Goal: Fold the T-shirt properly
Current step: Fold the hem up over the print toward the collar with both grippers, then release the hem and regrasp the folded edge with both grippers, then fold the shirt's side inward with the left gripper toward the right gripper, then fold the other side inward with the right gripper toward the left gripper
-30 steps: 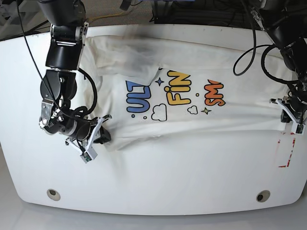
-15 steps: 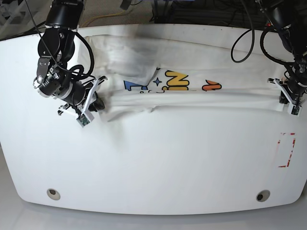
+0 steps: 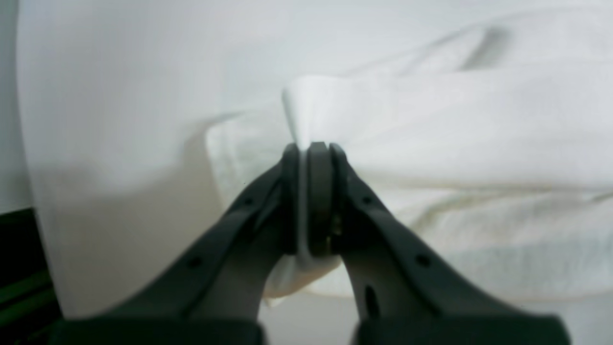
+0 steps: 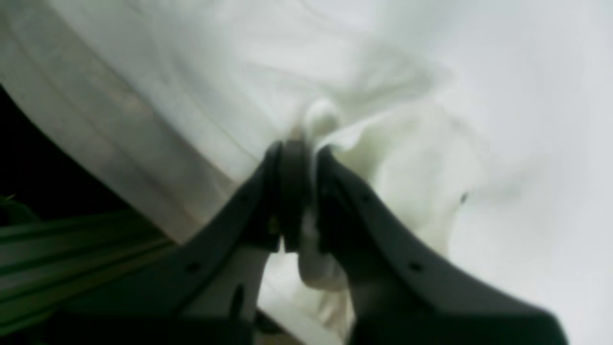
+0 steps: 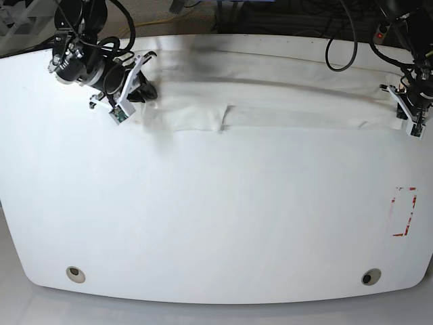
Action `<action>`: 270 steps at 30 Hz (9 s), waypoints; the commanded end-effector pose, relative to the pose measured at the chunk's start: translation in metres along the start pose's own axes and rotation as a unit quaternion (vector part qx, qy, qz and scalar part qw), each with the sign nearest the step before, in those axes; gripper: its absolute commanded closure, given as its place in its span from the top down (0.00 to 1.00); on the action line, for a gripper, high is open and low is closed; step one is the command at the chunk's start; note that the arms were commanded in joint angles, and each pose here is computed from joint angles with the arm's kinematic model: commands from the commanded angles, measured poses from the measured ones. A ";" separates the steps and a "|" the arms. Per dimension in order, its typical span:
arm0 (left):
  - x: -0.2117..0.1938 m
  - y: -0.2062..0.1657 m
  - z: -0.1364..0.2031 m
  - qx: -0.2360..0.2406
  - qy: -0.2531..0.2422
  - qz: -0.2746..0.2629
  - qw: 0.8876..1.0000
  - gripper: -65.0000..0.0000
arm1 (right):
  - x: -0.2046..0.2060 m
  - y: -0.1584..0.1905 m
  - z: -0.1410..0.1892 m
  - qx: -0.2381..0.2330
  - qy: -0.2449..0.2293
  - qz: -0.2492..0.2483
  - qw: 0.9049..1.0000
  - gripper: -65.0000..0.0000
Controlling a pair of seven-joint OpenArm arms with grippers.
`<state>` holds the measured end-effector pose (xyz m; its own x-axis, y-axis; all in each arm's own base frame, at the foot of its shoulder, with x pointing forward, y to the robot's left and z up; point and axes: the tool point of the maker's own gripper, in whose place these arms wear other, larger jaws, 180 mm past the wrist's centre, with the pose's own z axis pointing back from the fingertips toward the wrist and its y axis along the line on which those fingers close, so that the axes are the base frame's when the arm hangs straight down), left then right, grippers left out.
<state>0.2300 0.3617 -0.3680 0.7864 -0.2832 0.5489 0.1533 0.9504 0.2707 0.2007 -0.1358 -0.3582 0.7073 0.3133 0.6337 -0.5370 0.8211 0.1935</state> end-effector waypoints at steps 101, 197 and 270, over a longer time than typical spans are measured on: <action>0.067 -0.030 0.003 -0.152 -0.063 0.076 0.983 0.07 | 0.004 -0.052 -0.094 -0.006 -0.008 -0.065 0.998 0.68; 0.083 -0.149 -0.009 -0.276 -0.055 -0.008 0.959 0.49 | 0.010 -0.099 -0.044 0.088 -0.132 -0.300 0.941 0.70; 0.064 -0.309 -0.001 -0.405 -0.027 -0.093 0.909 0.50 | 0.144 0.084 -0.091 0.137 -0.088 0.099 0.982 0.81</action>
<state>0.2328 0.0409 -0.4131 0.6672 -0.4040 0.6258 0.6952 0.6395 -0.3283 0.2910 0.0089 -0.3417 0.5489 0.3960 0.7361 -0.7541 0.6145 0.2317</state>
